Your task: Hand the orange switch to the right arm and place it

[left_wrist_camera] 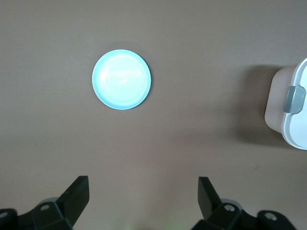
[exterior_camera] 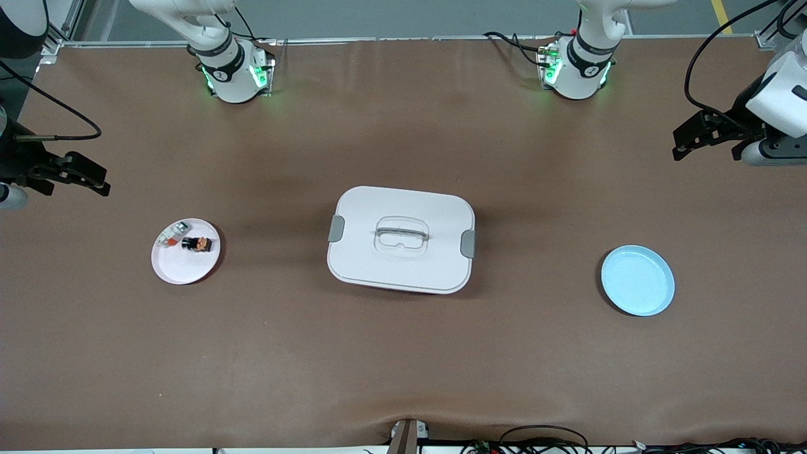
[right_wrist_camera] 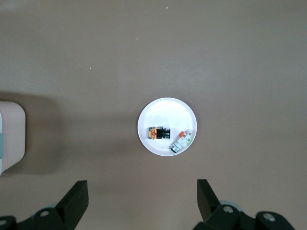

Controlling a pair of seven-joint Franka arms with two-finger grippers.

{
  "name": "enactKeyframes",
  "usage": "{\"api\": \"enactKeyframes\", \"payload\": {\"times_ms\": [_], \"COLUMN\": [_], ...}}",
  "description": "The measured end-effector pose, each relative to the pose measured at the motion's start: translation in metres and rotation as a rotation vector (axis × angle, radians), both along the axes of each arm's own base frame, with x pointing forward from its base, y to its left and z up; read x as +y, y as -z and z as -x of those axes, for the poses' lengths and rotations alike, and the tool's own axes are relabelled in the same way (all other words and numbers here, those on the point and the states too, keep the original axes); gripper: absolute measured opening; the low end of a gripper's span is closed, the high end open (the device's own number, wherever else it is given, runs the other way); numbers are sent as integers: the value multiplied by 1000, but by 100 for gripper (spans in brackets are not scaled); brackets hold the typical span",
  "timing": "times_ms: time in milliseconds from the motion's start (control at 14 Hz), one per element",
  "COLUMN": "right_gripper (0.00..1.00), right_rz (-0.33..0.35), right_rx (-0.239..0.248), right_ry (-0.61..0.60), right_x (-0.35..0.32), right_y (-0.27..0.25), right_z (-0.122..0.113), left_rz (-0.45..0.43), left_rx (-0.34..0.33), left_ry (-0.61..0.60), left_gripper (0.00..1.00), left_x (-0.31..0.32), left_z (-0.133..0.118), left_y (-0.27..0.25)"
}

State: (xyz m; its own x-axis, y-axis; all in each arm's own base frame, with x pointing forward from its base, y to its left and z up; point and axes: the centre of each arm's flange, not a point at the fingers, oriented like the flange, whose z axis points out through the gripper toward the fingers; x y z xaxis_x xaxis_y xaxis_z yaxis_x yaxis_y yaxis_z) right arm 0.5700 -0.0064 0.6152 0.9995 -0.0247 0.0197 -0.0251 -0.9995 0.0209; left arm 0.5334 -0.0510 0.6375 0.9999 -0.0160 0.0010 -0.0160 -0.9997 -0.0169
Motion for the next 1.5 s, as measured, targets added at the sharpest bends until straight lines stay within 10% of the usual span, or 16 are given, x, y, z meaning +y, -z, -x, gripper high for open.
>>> {"api": "enactKeyframes", "payload": {"times_ms": [1505], "right_gripper": [100], "right_rz": [-36], "right_rx": [-21], "right_ry": [4], "right_x": [3], "right_y": [-31], "right_z": [24], "left_rz": [0], "left_rx": [-7], "left_ry": [1], "left_gripper": [100], "left_x": [0], "left_z": [2], "left_y": [-4]}}
